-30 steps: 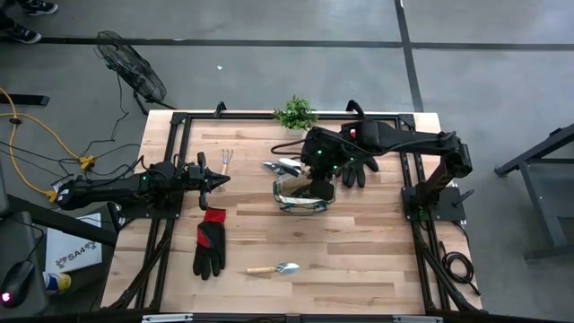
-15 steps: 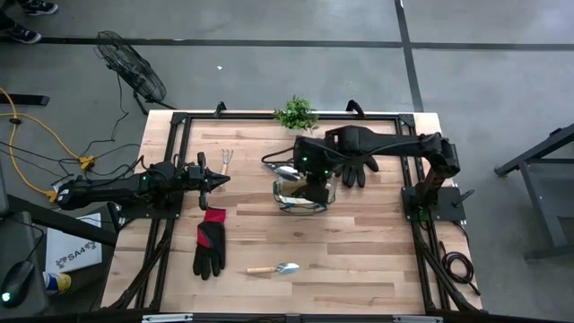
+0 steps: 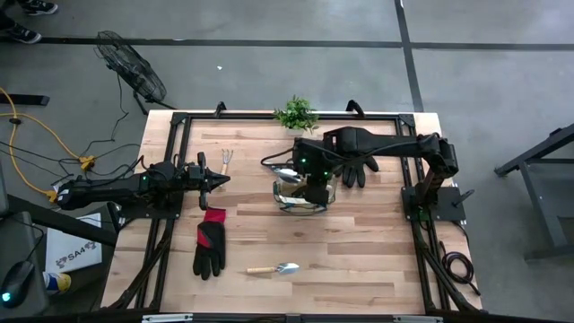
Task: Pick & Place Garden tools in Gardening bag
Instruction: Put the brown trowel into the gardening bag, then put the green shear scissors into the gardening bag
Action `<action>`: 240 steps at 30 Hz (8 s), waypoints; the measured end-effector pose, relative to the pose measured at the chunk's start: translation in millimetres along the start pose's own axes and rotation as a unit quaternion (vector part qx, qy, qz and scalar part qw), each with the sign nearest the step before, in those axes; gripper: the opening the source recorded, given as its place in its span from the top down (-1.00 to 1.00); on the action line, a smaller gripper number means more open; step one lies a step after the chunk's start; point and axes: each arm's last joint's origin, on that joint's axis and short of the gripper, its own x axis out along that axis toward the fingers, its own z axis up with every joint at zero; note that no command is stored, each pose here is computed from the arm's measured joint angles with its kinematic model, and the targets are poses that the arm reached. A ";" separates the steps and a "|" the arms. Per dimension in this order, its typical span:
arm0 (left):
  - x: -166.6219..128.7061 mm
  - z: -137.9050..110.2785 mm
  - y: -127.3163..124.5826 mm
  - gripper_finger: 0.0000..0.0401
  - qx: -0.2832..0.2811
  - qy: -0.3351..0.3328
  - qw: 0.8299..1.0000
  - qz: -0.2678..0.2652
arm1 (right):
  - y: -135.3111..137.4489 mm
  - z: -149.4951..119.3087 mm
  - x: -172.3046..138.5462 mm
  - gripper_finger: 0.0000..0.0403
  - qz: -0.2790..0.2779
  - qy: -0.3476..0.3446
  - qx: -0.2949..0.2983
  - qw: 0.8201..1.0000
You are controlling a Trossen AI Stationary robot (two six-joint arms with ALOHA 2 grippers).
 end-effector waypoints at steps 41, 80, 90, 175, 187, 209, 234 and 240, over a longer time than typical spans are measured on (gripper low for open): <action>0.0 0.0 0.0 0.95 0.000 0.000 1.000 0.000 | 5.0 -3.8 51.0 0.75 -0.075 0.082 -0.066 0.992; 0.0 0.0 0.0 0.95 0.000 0.000 1.000 0.000 | 31.1 -8.2 51.8 0.75 -0.152 0.055 -0.073 0.984; 0.0 0.0 0.0 0.95 0.000 0.000 1.000 0.000 | 31.1 -7.7 70.8 0.75 -0.153 0.085 -0.079 0.981; 0.0 0.1 0.0 0.95 0.000 0.000 1.000 0.000 | 6.7 1.5 124.1 0.32 -0.077 0.146 -0.068 0.984; 0.0 0.0 0.0 0.95 0.000 0.000 1.000 0.000 | 6.7 1.3 109.0 0.31 -0.086 0.132 -0.070 0.985; 0.0 0.1 0.0 0.95 0.000 0.000 1.000 0.000 | 7.3 1.0 65.5 0.31 -0.100 0.071 -0.047 0.991; 0.0 0.1 0.0 0.95 0.000 0.000 1.000 0.000 | 5.6 -9.6 7.4 0.31 -0.128 0.002 -0.006 0.992; 0.0 0.0 0.0 0.95 0.000 0.000 1.000 0.000 | 5.6 -12.1 -1.7 0.31 -0.125 -0.010 0.005 0.992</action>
